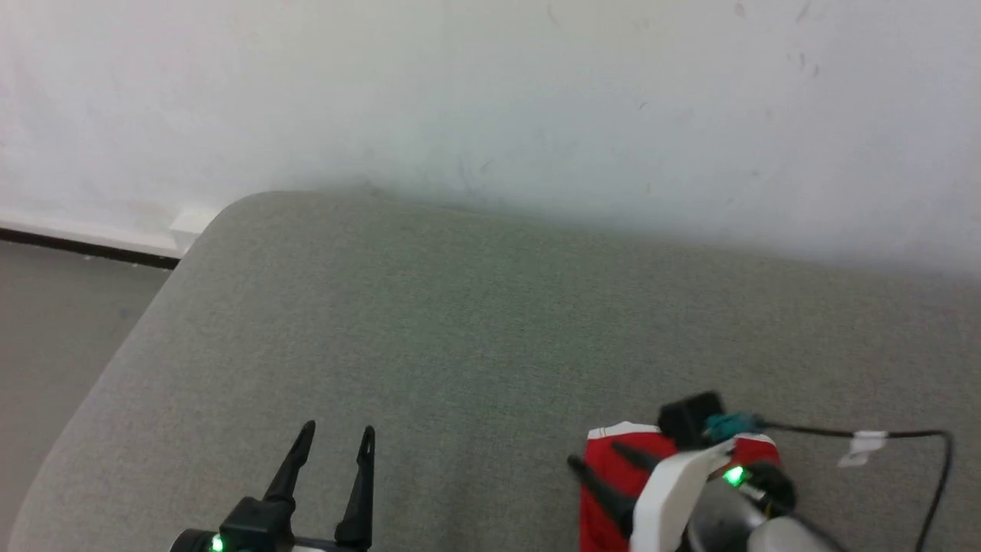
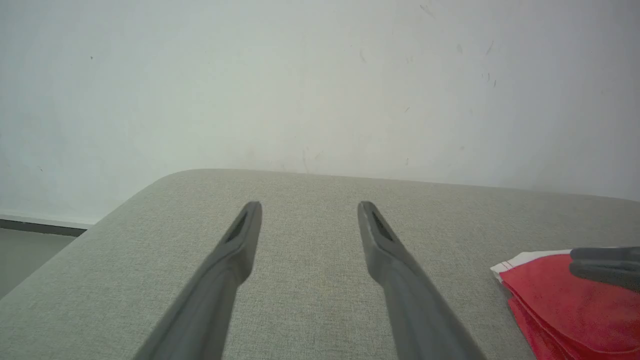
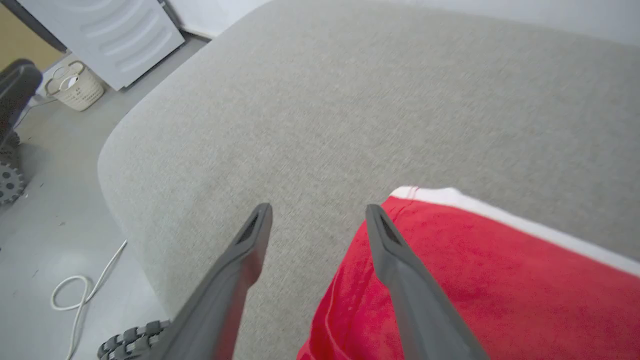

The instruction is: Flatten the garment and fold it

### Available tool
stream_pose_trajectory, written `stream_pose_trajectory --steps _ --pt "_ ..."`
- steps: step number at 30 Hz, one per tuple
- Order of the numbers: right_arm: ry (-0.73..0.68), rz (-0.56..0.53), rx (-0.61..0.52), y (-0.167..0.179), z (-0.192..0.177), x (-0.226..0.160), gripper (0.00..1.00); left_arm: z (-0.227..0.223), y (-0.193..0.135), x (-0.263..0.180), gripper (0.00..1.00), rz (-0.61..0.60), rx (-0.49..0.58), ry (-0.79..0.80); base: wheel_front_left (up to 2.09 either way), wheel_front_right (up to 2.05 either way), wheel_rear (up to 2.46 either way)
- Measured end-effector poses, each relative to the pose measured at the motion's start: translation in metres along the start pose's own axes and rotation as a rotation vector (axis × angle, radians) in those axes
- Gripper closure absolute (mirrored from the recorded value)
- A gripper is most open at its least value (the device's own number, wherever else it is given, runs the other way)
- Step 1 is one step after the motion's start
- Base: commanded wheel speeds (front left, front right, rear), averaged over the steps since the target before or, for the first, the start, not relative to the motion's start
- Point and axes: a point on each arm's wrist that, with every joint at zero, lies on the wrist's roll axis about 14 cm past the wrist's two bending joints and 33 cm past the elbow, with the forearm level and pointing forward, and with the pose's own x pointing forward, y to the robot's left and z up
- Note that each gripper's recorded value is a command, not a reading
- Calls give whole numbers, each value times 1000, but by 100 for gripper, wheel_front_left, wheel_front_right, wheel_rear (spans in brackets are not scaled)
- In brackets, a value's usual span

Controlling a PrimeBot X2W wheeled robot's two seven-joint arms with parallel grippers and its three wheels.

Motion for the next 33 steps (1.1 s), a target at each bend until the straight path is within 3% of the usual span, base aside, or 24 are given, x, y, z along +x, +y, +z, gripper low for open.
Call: stream_pose_trajectory --steps 4,8,14,22,27,33 --pt "-182 -94 -102 -37 54 -22 0 3 -5 5 0 -19 -3 -10 0 0 0" --pt "-363 -272 -262 -90 105 -64 0 5 -12 11 0 -45 -9 -21 0 0 0" --pt "-545 -506 -426 -146 142 -133 0 9 -28 19 0 -91 -28 -34 0 0 0" --pt "-656 -622 -378 -159 112 -172 0 10 -37 25 0 -119 -34 -33 0 0 0" --pt "-681 -638 -301 -147 81 -174 0 11 -39 24 0 -128 -39 -37 0 0 0" --pt "-684 -641 -258 -139 68 -172 0 9 -38 22 0 -125 -40 -33 0 0 0"
